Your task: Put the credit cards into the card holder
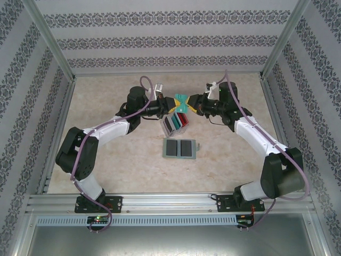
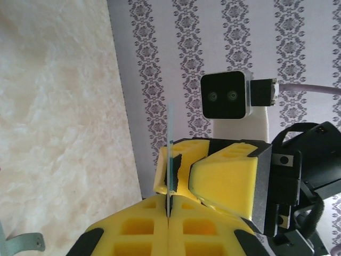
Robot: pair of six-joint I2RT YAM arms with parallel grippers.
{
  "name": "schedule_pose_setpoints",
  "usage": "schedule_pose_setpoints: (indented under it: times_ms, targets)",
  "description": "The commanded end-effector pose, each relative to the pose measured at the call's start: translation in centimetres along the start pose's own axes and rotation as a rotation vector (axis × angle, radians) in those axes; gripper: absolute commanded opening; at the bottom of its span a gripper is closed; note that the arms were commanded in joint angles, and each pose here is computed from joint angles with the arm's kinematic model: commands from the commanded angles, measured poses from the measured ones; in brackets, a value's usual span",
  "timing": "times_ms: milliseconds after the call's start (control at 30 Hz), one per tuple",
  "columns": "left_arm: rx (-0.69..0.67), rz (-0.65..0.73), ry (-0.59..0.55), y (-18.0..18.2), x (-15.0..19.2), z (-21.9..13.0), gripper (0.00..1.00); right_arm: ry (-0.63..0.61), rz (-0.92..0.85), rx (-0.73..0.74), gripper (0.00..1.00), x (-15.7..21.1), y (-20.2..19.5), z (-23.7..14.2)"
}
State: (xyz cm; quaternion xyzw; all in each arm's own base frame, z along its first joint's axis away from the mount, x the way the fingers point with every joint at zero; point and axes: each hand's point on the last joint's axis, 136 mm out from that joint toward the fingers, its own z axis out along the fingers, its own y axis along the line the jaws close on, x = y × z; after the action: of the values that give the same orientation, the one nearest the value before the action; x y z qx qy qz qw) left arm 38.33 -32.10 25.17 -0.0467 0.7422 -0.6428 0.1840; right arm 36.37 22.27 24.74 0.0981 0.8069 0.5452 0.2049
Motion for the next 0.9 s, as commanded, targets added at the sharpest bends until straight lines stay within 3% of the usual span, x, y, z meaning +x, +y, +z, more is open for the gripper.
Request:
schedule_pose_setpoints:
  times_ms: [0, 133, 200, 300, 333, 400, 433, 500, 633, 867]
  targets:
    - [0.096, -0.005, 0.010, -2.1, 0.1, 0.2, 0.00, 0.053, -0.033, -0.103, 0.29, 0.5, 2.0, 0.1]
    - [0.143, -0.048, 0.008, -2.8, -0.1, 0.2, 0.00, 0.074, -0.012, -0.113, 0.30, 0.5, 1.9, 0.5]
    - [0.155, -0.078, 0.011, -2.7, -0.1, 0.3, 0.00, 0.065, -0.006, -0.122, 0.19, 0.3, 1.9, 0.6]
    - [0.133, -0.113, 0.012, -1.9, 0.0, 0.3, 0.01, 0.030, 0.015, -0.105, 0.14, -0.3, 1.3, 0.2]
    - [0.117, -0.120, 0.005, -1.5, 0.0, 0.3, 0.06, 0.019, 0.025, -0.098, 0.12, -0.5, 1.0, 0.0]
    - [0.049, -0.149, -0.003, 0.0, 0.2, 0.0, 0.54, -0.005, 0.057, -0.085, 0.10, -0.8, 0.3, -0.6]
    - [0.007, -0.159, -0.007, 0.9, 0.5, -0.1, 0.66, -0.017, 0.069, -0.075, 0.09, -0.9, -0.1, -0.9]
    - [-0.144, -0.177, -0.018, 3.9, 1.4, -1.0, 0.75, -0.039, 0.070, -0.024, 0.08, -0.4, -1.5, -1.4]
    - [-0.418, -0.224, -0.021, 9.8, 3.7, -3.6, 0.80, -0.086, 0.180, 0.162, 0.05, 1.7, -6.8, -2.6]
    - [-0.682, -0.221, 0.049, 14.7, 7.5, -6.2, 0.79, -0.237, 0.386, 0.390, 0.01, 4.8, -13.1, -4.8]
